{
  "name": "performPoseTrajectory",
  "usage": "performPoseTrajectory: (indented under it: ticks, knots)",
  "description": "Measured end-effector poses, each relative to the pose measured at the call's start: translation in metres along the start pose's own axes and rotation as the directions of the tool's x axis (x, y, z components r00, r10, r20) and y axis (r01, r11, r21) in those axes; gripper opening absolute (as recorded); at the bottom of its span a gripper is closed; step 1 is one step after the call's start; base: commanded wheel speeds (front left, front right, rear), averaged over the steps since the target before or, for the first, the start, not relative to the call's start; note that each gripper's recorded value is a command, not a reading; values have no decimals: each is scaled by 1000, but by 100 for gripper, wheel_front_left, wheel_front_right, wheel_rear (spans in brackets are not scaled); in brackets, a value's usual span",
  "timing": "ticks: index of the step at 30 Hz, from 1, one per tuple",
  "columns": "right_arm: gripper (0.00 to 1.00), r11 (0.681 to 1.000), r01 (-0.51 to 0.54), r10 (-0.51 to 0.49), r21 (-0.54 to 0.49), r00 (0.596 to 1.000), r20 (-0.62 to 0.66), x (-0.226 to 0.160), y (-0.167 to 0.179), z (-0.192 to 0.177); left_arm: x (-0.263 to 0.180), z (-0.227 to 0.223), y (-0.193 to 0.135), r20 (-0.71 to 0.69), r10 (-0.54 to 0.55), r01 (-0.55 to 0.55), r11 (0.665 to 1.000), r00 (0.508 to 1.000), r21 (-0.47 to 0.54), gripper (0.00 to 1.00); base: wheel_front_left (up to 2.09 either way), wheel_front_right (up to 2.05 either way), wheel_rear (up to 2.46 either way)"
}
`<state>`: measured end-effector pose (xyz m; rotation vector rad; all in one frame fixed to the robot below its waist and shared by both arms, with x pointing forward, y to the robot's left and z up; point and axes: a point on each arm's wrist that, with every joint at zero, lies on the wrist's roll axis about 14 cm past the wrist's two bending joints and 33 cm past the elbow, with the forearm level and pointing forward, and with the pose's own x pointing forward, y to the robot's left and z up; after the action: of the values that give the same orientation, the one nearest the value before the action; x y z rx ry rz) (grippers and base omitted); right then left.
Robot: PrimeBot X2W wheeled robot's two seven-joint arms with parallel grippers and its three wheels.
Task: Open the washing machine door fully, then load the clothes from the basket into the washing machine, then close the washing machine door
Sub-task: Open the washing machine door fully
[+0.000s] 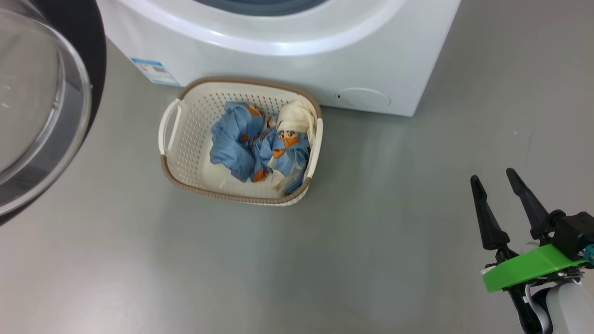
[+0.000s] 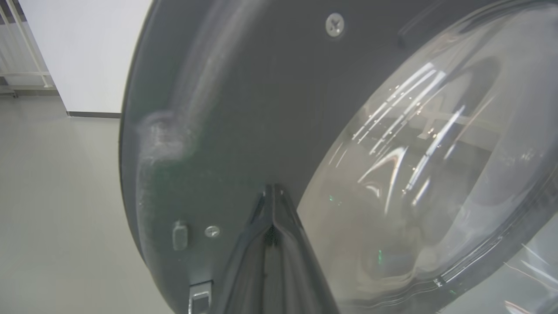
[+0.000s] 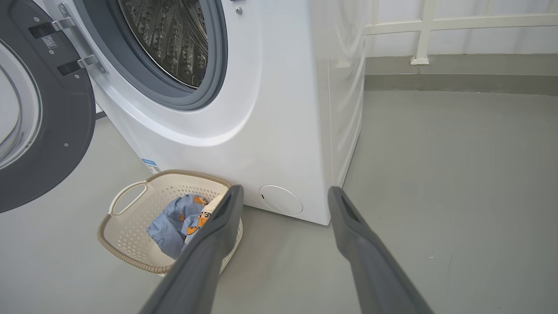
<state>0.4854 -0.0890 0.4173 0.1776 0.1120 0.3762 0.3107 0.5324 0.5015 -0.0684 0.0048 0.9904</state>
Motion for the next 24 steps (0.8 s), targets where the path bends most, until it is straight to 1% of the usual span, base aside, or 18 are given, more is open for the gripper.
performPoseTrajectory:
  ticks: [6, 7, 8, 9, 10, 11, 13, 14, 16, 20, 24]
  knots:
    - [100, 1000, 0, 0, -3, 1000, 14, -8, 5, 11, -23, -6, -4, 2, -58, 58, 998, 998, -7, 0, 0, 0, 0]
    - [100, 1000, 2, -2, -1, 1000, 14, -10, 6, 12, -28, -7, -6, 2, -73, 73, 997, 997, -4, 5, 0, 0, 0]
    - [100, 1000, 5, -5, -2, 1000, 10, -13, 5, 12, -33, -7, -8, 4, -87, 87, 996, 996, -10, 18, 0, 0, 0]
    - [100, 1000, 8, -8, -3, 1000, 8, -15, 5, 12, -37, -7, -11, 7, -103, 103, 995, 995, -17, 28, 0, 0, 0]
    - [100, 1000, 11, -11, -2, 1000, 6, -17, 5, 12, -41, -7, -14, 10, -118, 118, 993, 993, -22, 28, 0, 0, 0]
    - [100, 1000, 15, -15, 0, 1000, 3, -19, 5, 12, -46, -8, -16, 12, -132, 133, 991, 991, -27, 37, 0, 0, 0]
    - [100, 999, 31, -32, 9, 999, 3, -22, 3, 14, -55, -9, -17, 14, -156, 156, 987, 988, -39, 59, 0, 0, 0]
    - [100, 999, 34, -34, 9, 999, 5, -23, 2, 15, -59, -10, -19, 14, -168, 168, 985, 986, -46, 85, 0, 0, 0]
    - [100, 999, 36, -36, 6, 999, 14, -25, 3, 20, -69, -13, -24, 9, -201, 201, 978, 980, -49, 100, 0, 0, 0]
    - [100, 999, 38, -38, 4, 999, 29, -30, 6, 27, -83, -14, -37, 11, -266, 266, 962, 964, -62, 100, 0, 0, 0]
    - [100, 998, 57, -57, 7, 998, 31, -39, 3, 29, -95, -14, -58, 14, -352, 352, 935, 936, -44, 100, 0, 0, 0]
